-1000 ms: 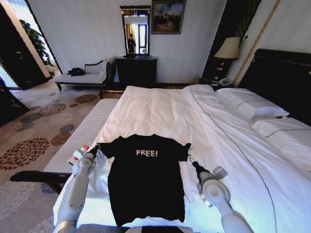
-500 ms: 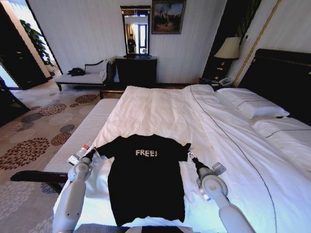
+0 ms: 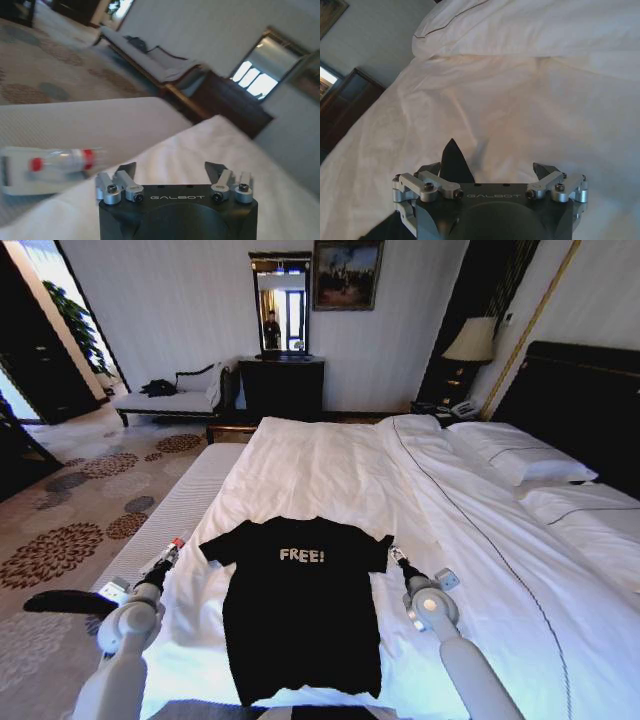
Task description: Fold the clothes on the bed.
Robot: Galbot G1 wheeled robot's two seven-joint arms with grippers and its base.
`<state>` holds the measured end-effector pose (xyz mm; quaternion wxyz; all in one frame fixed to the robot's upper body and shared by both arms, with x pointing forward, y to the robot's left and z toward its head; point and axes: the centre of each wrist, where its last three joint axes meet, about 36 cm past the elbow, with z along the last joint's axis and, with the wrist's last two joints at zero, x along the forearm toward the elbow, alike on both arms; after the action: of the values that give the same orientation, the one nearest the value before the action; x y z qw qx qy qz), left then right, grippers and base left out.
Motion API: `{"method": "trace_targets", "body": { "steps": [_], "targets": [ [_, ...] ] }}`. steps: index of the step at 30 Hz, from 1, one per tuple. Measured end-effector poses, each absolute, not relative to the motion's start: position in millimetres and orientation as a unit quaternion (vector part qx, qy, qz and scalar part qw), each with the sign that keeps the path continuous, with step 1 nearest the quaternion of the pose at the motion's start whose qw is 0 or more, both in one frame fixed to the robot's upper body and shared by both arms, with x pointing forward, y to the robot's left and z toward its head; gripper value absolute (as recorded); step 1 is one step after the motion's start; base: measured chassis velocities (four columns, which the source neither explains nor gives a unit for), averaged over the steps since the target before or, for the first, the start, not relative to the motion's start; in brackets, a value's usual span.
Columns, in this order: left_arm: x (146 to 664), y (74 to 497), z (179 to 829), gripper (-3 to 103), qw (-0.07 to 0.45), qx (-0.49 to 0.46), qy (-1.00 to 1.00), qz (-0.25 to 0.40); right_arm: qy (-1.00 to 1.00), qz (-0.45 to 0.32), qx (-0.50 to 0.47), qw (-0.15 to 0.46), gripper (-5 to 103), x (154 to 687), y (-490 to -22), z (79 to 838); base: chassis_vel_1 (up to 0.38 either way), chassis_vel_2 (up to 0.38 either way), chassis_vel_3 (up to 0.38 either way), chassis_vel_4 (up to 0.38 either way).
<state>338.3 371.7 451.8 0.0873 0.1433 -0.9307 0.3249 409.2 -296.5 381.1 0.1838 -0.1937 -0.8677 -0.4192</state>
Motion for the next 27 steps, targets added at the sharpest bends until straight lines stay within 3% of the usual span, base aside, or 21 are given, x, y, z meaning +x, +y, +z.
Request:
{"method": "trace_targets", "body": {
  "steps": [5, 23, 27],
  "targets": [
    [302.4, 338.5, 506.4, 98, 0.036, 0.095, -0.928, 0.357, -0.853, -0.447, -0.193, 0.186, 100, 410.9, -294.0, 371.4, 0.000, 0.000, 0.000, 0.000],
    [255.7, 310.7, 566.4, 100, -0.015, 0.053, -0.905, 0.423, -0.813, -0.513, -0.189, 0.199, 101, 393.3, -251.4, 352.6, 0.000, 0.000, 0.000, 0.000],
    [254.3, 307.4, 565.9, 100, -0.009, 0.051, -0.903, 0.427, -0.808, -0.530, -0.181, 0.183, 90, 398.9, -250.0, 356.5, 0.000, 0.000, 0.000, 0.000]
  ]
}}
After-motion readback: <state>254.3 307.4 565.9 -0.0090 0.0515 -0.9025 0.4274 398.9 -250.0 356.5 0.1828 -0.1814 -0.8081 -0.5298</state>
